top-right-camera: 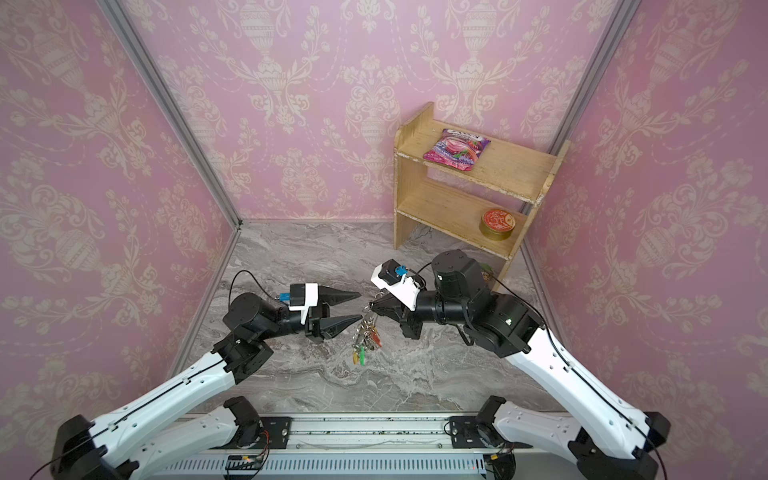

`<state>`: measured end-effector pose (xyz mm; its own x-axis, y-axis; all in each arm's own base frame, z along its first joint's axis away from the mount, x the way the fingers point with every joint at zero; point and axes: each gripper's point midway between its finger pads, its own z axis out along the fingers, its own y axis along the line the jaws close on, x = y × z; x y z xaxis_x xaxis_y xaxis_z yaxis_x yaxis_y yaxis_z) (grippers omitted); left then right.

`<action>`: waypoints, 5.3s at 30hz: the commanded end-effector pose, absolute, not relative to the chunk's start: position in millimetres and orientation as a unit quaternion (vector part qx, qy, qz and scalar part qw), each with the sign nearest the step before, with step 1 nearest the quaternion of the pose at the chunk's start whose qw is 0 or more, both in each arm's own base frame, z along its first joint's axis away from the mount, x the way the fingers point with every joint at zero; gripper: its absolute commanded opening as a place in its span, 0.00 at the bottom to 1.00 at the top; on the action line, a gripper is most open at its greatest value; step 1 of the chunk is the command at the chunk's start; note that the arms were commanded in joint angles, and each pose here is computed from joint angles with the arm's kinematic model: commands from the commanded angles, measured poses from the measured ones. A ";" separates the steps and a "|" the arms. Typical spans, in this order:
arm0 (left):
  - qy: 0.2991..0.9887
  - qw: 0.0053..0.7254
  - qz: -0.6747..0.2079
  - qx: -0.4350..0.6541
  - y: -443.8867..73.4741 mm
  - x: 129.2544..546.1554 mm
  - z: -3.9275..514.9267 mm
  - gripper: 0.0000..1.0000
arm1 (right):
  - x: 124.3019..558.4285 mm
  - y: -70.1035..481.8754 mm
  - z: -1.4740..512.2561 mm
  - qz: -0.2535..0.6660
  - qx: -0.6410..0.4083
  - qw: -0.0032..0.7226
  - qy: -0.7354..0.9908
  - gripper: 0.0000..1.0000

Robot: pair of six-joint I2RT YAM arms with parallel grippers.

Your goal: Put the keys on the keyring

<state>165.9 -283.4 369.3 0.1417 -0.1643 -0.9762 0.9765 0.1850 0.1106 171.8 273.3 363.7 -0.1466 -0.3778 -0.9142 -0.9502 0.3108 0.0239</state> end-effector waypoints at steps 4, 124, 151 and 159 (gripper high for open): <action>0.528 0.621 -0.408 0.412 -263.3 175.2 352.5 0.65 | 172.3 276.4 361.8 0.335 -0.468 0.431 0.695 0.00; 0.765 0.642 0.043 -0.028 18.2 374.3 145.2 0.99 | 380.6 25.5 103.2 0.005 -0.043 0.579 0.814 0.99; 0.765 0.641 0.047 -0.040 22.7 369.8 93.1 0.99 | 386.7 21.1 93.6 0.003 -0.031 0.568 0.822 1.00; 0.766 0.640 0.048 -0.042 23.6 369.7 92.4 0.99 | 388.3 20.4 94.7 0.004 -0.030 0.568 0.822 1.00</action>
